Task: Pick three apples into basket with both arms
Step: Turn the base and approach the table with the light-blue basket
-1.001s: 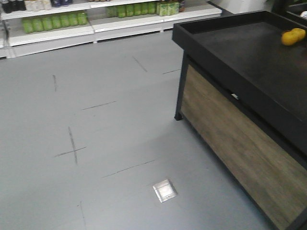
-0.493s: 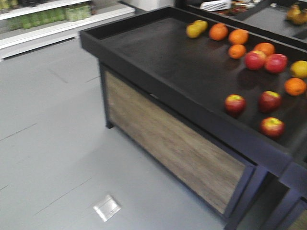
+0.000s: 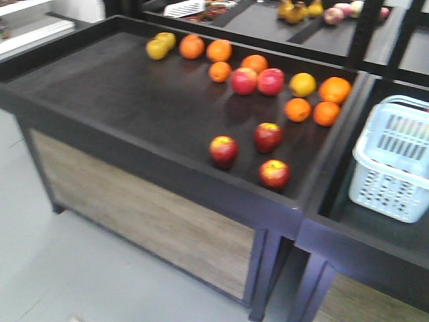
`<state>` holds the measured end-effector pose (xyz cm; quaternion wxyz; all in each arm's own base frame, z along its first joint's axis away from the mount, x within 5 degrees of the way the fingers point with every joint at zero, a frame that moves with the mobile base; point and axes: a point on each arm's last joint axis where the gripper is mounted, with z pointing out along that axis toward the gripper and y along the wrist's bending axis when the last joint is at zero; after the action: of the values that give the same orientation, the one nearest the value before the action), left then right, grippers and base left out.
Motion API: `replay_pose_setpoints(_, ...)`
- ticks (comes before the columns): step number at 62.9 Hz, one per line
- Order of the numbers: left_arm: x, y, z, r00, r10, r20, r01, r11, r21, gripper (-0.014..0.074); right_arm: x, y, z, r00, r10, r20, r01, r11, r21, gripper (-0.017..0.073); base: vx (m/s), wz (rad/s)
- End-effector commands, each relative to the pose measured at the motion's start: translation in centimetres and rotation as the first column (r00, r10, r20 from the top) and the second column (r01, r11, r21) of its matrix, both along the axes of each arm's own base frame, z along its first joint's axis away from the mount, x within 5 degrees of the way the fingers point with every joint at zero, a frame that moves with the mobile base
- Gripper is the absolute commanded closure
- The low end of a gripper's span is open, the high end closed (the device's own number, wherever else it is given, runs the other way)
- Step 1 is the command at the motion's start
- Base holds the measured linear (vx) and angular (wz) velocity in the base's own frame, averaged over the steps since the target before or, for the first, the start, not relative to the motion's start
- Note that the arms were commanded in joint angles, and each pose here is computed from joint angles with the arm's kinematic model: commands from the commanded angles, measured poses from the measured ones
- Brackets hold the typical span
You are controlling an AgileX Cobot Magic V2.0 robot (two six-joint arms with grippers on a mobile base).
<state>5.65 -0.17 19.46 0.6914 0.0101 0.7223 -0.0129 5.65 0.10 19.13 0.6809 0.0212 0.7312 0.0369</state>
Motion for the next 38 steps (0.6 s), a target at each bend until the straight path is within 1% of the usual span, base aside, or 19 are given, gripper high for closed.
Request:
replay_pose_setpoints(1,-0.1,-0.03,0.6,0.996,-0.003,0.085,0.004,1.0,-0.016,0.06,-0.03,0.02,0.36,0.997,0.0,0.077,0.001,1.0,-0.009,0.0566,0.13,-0.57)
replay_pose_setpoints(21,-0.1,-0.03,0.6,0.996,-0.003,0.085,0.004,1.0,-0.016,0.06,-0.03,0.02,0.36,0.997,0.0,0.077,0.001,1.0,-0.009,0.0566,0.13,-0.56)
replay_pose_setpoints(38,-0.1,-0.03,0.6,0.996,-0.003,0.085,0.004,1.0,-0.016,0.06,-0.03,0.02,0.36,0.997,0.0,0.077,0.001,1.0,-0.009,0.0566,0.12,-0.44)
